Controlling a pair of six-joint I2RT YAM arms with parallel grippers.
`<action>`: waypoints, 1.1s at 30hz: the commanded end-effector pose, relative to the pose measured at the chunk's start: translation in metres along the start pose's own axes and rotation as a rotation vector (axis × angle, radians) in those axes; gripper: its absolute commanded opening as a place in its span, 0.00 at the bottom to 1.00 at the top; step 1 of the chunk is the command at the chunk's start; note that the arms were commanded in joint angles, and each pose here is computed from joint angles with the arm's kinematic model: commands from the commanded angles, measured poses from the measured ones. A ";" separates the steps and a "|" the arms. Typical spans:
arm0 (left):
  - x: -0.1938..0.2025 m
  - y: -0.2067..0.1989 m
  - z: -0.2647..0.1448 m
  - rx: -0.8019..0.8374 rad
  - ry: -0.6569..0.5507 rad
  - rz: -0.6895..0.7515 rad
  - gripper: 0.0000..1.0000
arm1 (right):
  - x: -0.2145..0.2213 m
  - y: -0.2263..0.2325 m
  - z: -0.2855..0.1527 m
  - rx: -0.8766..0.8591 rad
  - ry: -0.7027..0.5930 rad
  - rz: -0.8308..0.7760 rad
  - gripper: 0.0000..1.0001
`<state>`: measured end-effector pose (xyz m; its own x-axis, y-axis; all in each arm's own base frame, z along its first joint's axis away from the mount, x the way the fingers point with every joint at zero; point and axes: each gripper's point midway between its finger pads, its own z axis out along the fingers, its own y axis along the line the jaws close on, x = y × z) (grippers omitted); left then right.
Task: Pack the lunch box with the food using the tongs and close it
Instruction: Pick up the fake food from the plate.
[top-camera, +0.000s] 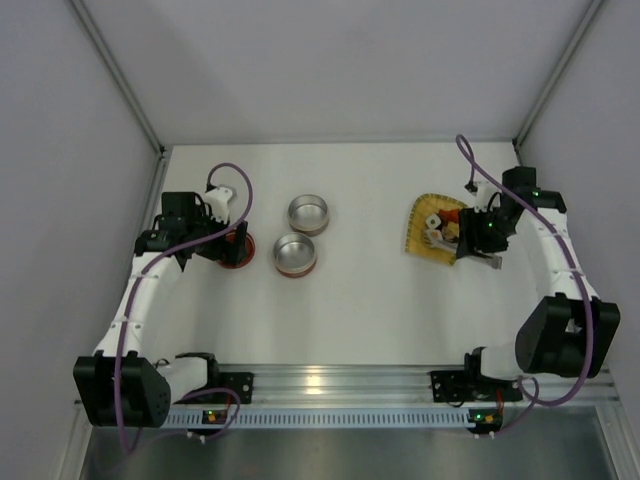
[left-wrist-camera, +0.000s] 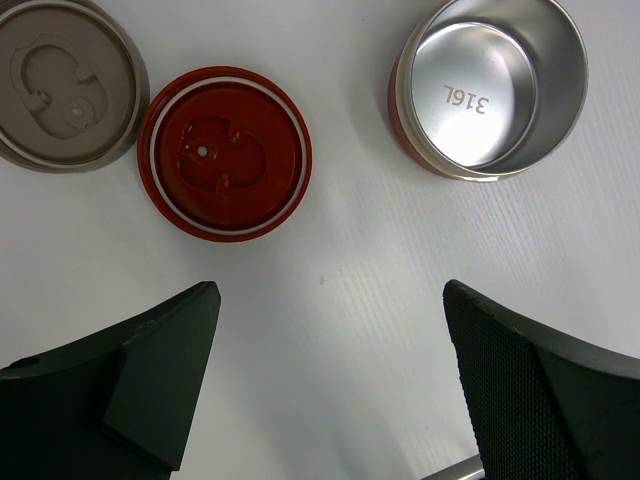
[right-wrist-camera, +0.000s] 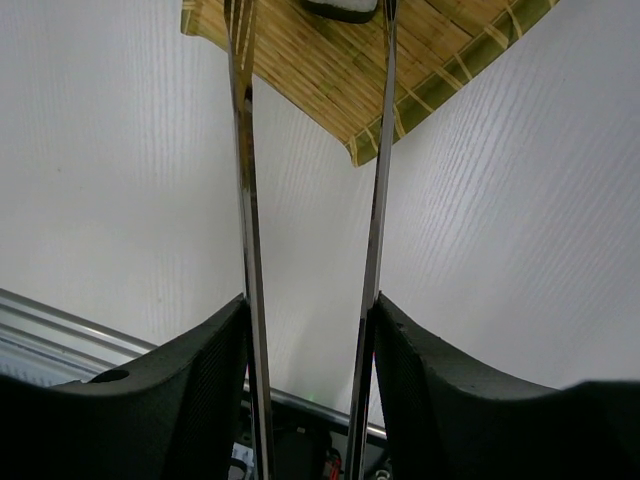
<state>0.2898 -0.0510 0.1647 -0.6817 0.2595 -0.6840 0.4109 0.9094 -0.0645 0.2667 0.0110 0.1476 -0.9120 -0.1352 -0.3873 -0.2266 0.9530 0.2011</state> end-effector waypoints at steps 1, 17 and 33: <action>-0.014 0.001 -0.009 -0.015 -0.051 0.016 0.98 | -0.013 0.003 0.004 0.012 -0.046 -0.011 0.49; -0.012 0.001 -0.006 -0.016 -0.054 0.015 0.98 | -0.019 0.000 0.008 0.027 -0.043 -0.003 0.44; -0.009 0.002 -0.004 -0.020 -0.044 0.015 0.98 | -0.027 0.000 0.002 0.027 -0.043 -0.012 0.23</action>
<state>0.2899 -0.0499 0.1657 -0.6793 0.2599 -0.6862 0.4073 0.9114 -0.0580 0.2763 0.0112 0.1313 -0.9335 -0.1176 -0.3387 -0.1924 0.9615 0.1964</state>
